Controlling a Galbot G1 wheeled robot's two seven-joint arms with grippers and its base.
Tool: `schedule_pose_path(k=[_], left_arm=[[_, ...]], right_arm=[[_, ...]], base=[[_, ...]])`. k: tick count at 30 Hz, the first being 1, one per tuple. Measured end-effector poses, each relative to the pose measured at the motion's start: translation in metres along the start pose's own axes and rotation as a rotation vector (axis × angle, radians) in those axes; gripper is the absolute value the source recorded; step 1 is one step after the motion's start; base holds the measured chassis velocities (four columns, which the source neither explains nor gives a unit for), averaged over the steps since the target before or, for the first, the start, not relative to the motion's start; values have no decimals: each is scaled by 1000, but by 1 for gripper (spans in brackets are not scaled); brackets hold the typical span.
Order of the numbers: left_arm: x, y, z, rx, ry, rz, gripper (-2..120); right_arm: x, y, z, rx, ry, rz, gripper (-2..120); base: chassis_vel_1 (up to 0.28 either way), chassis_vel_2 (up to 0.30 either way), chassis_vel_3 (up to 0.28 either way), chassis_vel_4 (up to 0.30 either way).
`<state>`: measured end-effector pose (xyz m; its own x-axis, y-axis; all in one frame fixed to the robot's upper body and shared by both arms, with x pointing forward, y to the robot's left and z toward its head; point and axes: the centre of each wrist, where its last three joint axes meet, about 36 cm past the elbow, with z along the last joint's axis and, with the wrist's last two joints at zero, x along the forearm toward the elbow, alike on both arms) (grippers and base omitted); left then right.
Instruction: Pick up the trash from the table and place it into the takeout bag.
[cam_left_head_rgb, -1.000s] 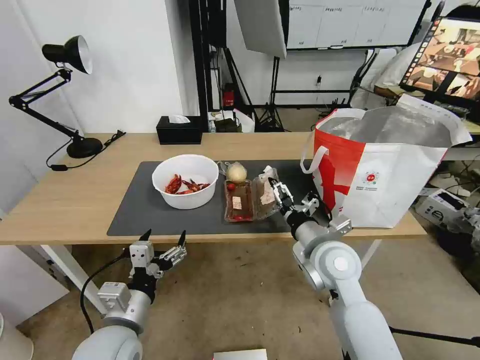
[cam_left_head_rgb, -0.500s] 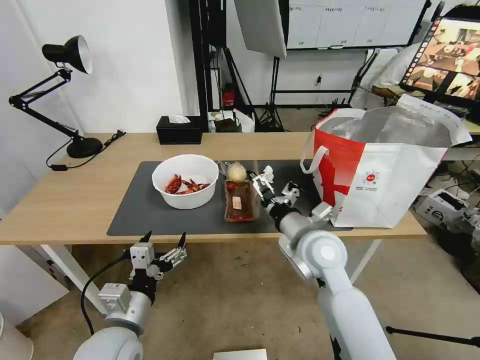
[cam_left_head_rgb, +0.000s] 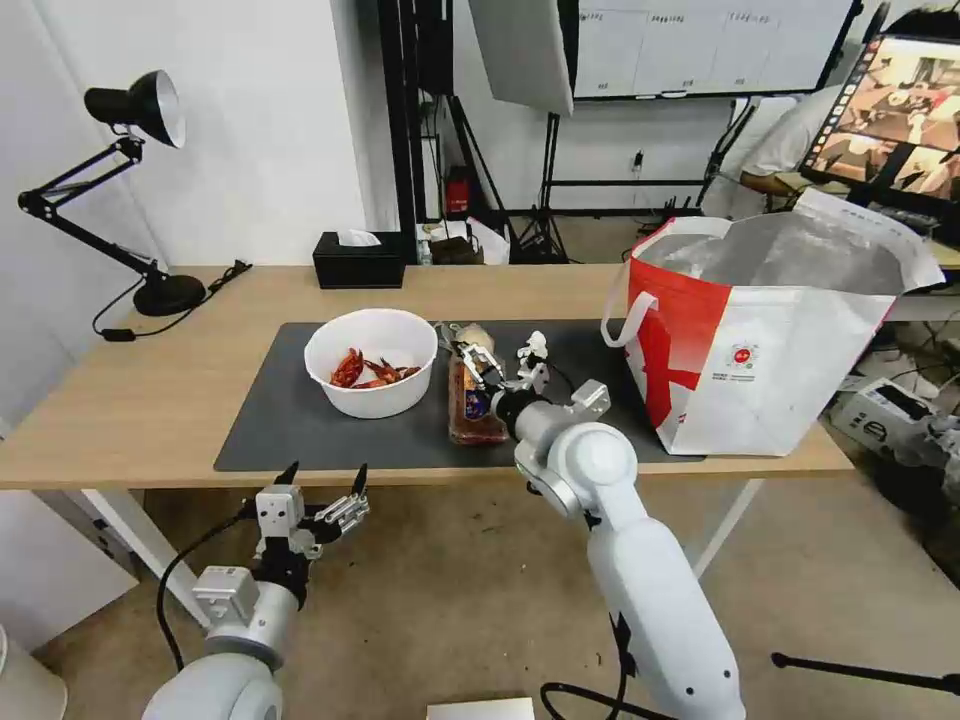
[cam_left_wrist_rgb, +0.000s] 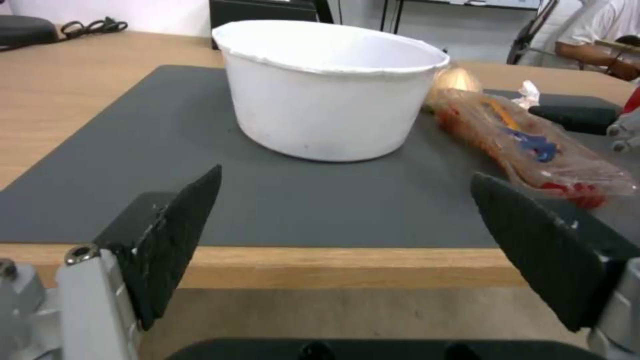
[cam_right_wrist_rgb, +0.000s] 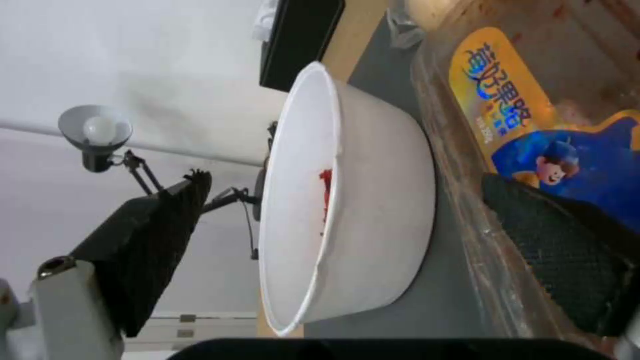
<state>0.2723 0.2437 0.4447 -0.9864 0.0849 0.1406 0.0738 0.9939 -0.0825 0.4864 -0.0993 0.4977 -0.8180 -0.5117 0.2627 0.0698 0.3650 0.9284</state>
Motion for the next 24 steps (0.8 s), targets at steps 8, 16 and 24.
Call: schedule_pose_path(k=[8,16,24], left_arm=[[0,0,-1,7,-3,4,100],[-2,0,-4,20,-14,15,100],[-3,-1,-5,26,-20,24,100]], right_arm=[[-4,-8,-8,176,-74,-4,100],[-11,-44,-56,930,-201,-103,84],[-30,-47,-100,1154,-68,-228,54]], base=[[0,0,0,0],[0,0,0,0],[0,0,0,0]])
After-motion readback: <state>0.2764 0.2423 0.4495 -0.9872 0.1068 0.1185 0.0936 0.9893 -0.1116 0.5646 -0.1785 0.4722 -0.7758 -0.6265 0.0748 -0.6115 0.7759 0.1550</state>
